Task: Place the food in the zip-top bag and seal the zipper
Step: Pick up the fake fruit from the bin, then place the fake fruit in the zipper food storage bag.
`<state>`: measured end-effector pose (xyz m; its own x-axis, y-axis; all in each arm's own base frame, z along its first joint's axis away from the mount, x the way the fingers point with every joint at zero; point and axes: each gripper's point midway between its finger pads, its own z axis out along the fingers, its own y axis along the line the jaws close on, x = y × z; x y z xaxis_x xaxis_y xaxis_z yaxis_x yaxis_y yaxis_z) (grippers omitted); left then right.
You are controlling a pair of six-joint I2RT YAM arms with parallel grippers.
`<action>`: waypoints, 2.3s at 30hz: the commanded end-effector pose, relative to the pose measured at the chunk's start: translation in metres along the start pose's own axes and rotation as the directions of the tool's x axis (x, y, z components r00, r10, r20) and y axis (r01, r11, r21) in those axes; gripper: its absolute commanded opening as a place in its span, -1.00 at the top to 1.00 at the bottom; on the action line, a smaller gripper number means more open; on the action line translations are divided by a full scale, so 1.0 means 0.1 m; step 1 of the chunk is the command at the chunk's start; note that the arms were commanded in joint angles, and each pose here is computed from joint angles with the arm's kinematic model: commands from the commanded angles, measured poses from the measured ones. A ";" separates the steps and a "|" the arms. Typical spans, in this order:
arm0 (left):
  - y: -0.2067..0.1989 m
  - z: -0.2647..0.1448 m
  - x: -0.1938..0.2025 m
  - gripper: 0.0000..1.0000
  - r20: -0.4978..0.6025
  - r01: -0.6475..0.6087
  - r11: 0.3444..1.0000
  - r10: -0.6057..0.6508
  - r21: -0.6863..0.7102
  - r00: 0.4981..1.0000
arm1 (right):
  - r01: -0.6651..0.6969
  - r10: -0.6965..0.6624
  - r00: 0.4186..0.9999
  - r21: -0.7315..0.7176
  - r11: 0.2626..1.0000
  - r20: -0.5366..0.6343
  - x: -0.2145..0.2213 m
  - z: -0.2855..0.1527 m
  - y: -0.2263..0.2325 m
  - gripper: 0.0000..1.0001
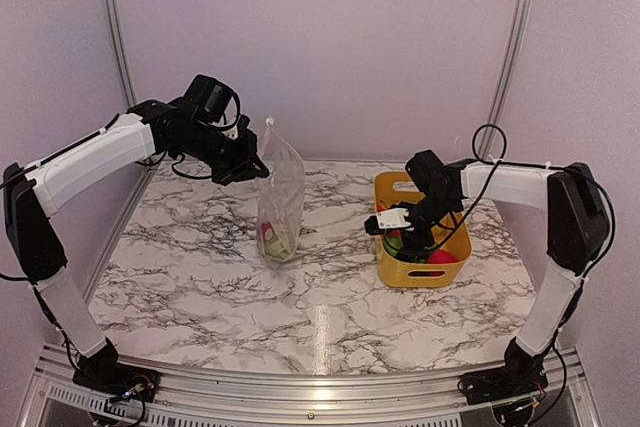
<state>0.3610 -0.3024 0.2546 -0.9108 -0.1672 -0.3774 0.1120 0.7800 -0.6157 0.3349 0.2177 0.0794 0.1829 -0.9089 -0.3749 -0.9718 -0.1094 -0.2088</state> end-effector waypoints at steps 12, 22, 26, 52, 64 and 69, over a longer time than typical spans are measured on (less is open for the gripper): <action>-0.04 -0.07 -0.04 1.00 0.023 0.003 1.000 -0.004 0.018 1.000 | -0.051 0.051 0.999 -0.015 0.999 -0.020 0.05 0.03 0.00 -0.25; -0.05 -0.06 -0.04 1.00 0.023 0.004 1.000 -0.005 0.022 1.000 | -0.151 0.149 0.988 0.041 0.988 0.035 -0.01 -0.45 -0.13 -0.12; -0.05 -0.05 -0.04 1.00 0.019 0.006 1.000 -0.006 0.022 1.000 | -0.166 0.162 0.985 0.068 0.984 0.059 -0.07 -0.67 -0.17 -0.11; -0.15 0.00 -0.07 1.00 0.012 0.012 0.998 -0.012 0.066 1.000 | -0.224 0.025 0.725 0.202 0.953 0.688 -2.64 -2.55 -0.84 -0.10; -0.22 -0.09 -0.07 1.00 0.030 0.024 0.995 -0.027 0.094 0.999 | -0.200 0.149 0.599 -0.033 0.979 0.787 -3.33 -2.35 -0.59 -0.06; -0.26 -0.16 -0.07 1.00 0.041 0.021 0.994 -0.025 0.106 0.999 | -0.233 0.190 0.626 -0.050 0.971 0.757 -3.30 -2.09 -0.62 -0.05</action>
<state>0.3652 -0.3127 0.2684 -0.9055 -0.2077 -0.3701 0.1091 0.7288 -0.6759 0.3012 0.4323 0.4118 0.0789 -0.2875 -0.9545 -0.9919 0.0725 -0.1039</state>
